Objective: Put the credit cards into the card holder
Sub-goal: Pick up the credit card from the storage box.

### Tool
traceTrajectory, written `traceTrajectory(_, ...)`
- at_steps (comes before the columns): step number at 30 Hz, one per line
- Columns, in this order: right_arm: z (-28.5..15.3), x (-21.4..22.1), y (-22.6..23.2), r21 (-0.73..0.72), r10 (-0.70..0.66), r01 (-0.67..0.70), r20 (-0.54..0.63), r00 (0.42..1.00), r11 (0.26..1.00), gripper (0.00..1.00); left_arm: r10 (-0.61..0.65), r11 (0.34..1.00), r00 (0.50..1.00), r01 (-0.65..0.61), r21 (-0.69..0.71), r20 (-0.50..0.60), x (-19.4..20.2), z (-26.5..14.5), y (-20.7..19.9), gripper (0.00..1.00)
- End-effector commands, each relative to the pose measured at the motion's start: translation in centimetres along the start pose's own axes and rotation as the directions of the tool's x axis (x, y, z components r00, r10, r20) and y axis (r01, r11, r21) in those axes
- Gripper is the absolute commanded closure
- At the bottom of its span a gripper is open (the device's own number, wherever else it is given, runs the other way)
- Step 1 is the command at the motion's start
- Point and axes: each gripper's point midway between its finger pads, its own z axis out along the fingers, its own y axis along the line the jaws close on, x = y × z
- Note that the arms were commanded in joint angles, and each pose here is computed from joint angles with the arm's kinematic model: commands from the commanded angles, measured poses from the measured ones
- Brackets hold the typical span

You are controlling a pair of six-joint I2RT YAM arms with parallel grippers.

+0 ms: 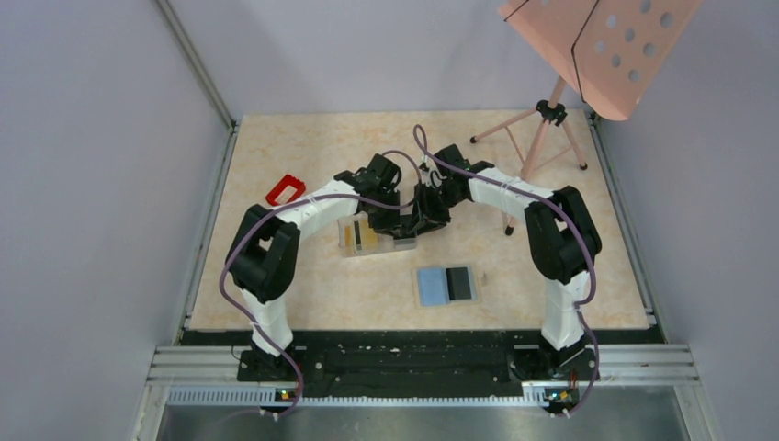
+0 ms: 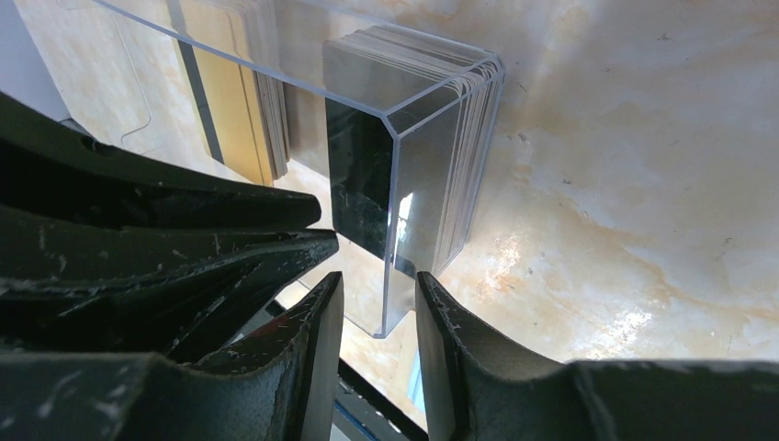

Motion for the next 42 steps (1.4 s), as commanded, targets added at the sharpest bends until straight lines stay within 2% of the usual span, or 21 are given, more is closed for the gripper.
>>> traceTrajectory(1,-0.5,-0.2,1.5,-0.034,-0.032,0.032,0.019,0.999,0.999,0.66,0.002,0.998,1.000,-0.001,-0.061,0.015,-0.5,-0.1,0.9,0.70)
traceTrajectory(5,-0.5,0.0,1.3,-0.033,-0.029,0.030,0.015,0.999,0.999,0.66,-0.006,0.996,1.000,0.006,-0.083,-0.004,-0.1,0.4,1.5,0.66)
traceTrajectory(10,-0.4,0.2,1.2,-0.033,-0.031,0.031,0.010,0.999,0.999,0.67,-0.020,0.997,0.999,0.017,-0.073,-0.038,0.4,1.6,1.5,0.66)
traceTrajectory(13,-0.4,0.2,1.2,-0.033,-0.030,0.030,0.008,1.000,0.999,0.71,-0.024,0.998,0.998,0.021,-0.054,-0.054,0.7,2.2,1.3,0.74)
traceTrajectory(19,-0.4,0.2,1.3,-0.040,-0.030,0.030,0.005,1.000,0.999,0.85,-0.016,1.000,1.000,0.015,-0.027,-0.018,-0.2,1.2,0.5,1.00)
traceTrajectory(20,-0.5,0.2,1.4,-0.042,-0.031,0.031,0.006,1.000,0.999,0.86,-0.009,1.000,1.000,0.009,-0.024,-0.009,-0.4,0.9,0.3,1.00)
traceTrajectory(27,-0.4,0.3,1.3,-0.042,-0.030,0.030,0.004,1.000,0.999,0.88,0.026,0.999,1.000,-0.026,-0.029,-0.004,-1.0,0.0,0.0,0.99)
traceTrajectory(34,-0.5,0.3,1.4,-0.043,-0.029,0.030,0.005,1.000,0.999,0.88,0.042,0.999,0.999,-0.042,-0.017,-0.003,-1.1,0.0,-0.8,0.82)
traceTrajectory(42,-0.6,0.4,1.4,-0.044,-0.030,0.030,0.005,1.000,0.999,0.88,0.064,0.997,0.997,-0.065,-0.030,-0.031,-0.9,0.7,-1.1,0.78)
